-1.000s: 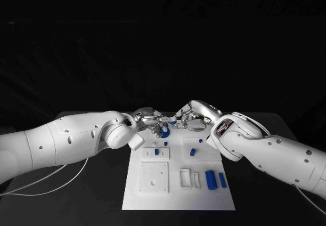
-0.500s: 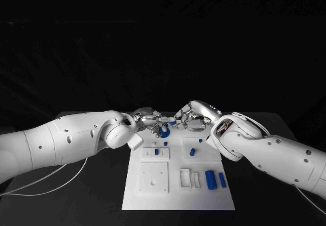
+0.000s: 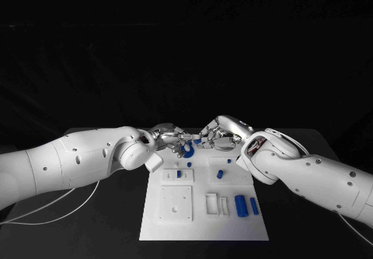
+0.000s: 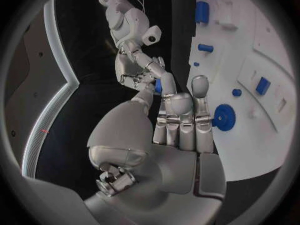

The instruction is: Assemble the parts on the task board

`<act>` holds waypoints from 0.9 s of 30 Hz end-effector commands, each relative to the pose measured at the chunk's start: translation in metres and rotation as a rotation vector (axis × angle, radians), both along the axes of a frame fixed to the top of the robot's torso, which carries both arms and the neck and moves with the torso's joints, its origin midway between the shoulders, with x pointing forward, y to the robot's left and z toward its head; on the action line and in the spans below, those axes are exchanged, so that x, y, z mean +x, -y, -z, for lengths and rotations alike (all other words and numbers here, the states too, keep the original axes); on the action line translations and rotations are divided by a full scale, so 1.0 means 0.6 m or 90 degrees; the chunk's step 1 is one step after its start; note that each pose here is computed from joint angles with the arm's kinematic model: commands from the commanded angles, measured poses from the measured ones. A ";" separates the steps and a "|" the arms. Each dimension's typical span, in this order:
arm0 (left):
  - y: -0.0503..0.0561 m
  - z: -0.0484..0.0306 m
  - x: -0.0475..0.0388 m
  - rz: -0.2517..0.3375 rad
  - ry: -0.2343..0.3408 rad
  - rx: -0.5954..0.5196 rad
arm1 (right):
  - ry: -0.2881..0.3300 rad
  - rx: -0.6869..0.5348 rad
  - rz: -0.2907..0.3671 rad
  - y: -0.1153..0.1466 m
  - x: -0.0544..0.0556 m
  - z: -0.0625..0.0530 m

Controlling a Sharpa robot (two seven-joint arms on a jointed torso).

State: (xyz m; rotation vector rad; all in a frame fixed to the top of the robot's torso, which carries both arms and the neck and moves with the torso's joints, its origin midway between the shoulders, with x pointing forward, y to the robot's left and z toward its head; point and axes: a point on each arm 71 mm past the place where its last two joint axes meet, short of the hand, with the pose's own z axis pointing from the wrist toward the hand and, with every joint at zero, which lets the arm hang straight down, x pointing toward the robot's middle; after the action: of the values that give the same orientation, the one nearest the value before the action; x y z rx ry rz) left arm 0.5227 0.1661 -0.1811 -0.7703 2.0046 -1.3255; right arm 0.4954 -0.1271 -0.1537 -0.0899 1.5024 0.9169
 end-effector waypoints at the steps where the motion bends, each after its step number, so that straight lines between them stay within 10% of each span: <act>1: -0.001 -0.004 0.001 0.006 -0.001 -0.010 | -0.011 -0.013 -0.001 0.003 0.001 0.006; 27: -0.001 -0.002 0.000 0.025 0.002 0.013 | -0.013 -0.010 -0.004 0.002 0.000 0.006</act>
State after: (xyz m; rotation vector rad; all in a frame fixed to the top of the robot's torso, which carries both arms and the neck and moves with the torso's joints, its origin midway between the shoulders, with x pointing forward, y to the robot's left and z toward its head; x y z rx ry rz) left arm 0.5235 0.1690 -0.1812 -0.7458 2.0264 -1.3117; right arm 0.4959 -0.1288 -0.1564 -0.0903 1.5180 0.9108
